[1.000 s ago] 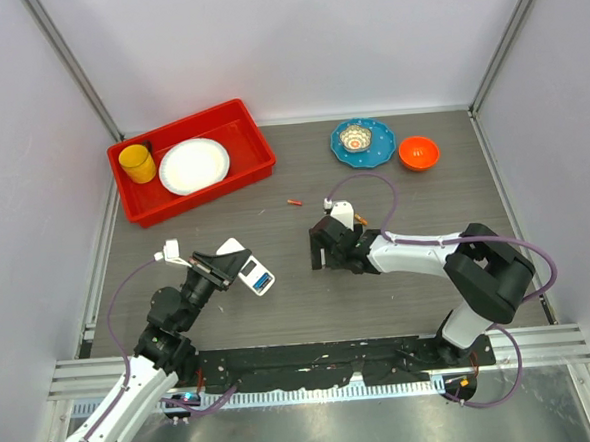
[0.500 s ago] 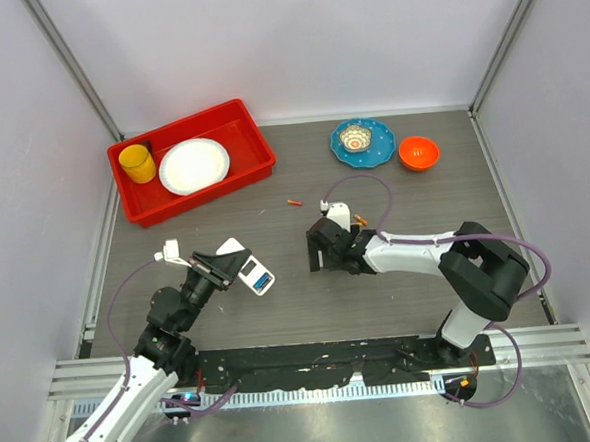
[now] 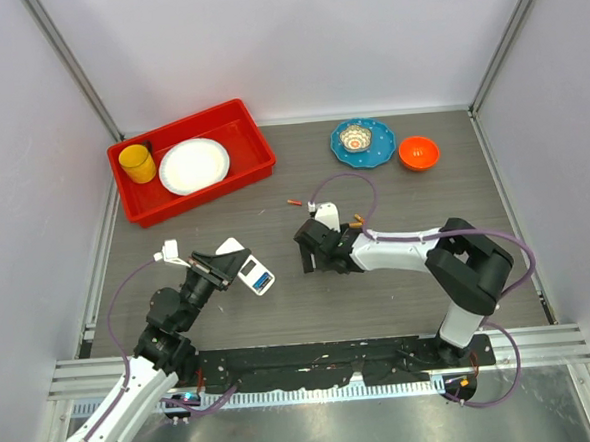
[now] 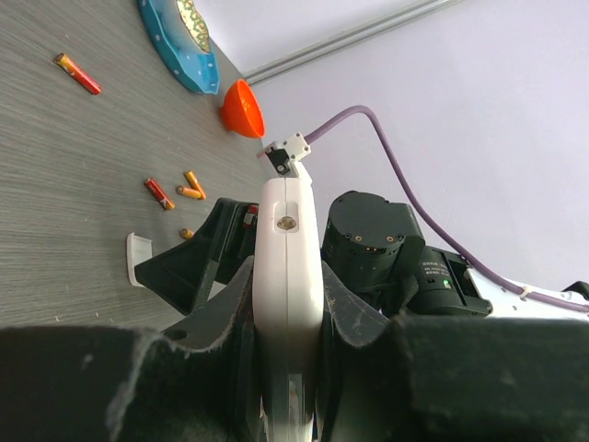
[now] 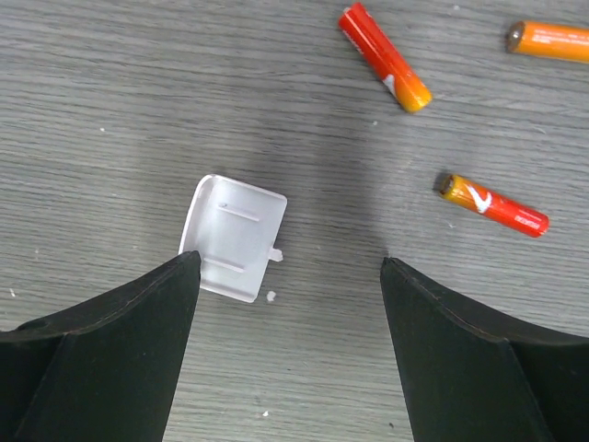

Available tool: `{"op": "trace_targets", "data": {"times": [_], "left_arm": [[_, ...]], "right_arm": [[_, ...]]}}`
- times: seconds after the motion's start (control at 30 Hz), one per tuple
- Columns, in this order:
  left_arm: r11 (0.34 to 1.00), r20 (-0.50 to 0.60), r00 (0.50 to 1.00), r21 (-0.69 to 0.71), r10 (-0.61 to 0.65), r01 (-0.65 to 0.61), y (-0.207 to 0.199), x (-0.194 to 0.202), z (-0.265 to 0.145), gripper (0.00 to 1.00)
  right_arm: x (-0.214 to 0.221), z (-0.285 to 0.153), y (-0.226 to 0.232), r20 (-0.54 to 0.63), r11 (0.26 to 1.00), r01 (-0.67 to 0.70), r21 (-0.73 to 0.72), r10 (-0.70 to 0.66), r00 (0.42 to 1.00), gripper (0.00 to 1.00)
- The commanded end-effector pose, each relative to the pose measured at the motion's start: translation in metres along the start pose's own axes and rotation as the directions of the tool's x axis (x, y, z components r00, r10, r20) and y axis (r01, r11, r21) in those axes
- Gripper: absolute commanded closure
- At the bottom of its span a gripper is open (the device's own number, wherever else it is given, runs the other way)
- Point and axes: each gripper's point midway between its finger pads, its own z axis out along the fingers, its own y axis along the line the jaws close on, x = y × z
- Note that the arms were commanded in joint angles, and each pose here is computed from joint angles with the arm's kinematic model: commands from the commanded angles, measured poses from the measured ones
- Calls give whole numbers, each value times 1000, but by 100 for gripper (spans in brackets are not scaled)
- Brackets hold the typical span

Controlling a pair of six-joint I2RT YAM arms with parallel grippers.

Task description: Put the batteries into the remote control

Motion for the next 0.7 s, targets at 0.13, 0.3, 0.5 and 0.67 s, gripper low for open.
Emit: {"op": "trace_targets", "data": {"times": [0.13, 0.3, 0.5, 0.67], "left_arm": [[999, 13, 1000, 36, 0, -1, -2, 0, -1, 100], [999, 13, 1000, 39, 2, -2, -3, -1, -1, 100], [999, 15, 1000, 42, 4, -4, -5, -1, -1, 100], [999, 11, 1000, 47, 5, -6, -7, -1, -2, 100]], "right_arm": [[-10, 2, 5, 18, 997, 54, 48, -55, 998, 16], [-20, -5, 6, 52, 999, 25, 42, -27, 998, 15], [-31, -9, 10, 73, 1000, -5, 27, 3, 997, 14], [-34, -8, 9, 77, 999, -10, 34, 8, 997, 14]]}}
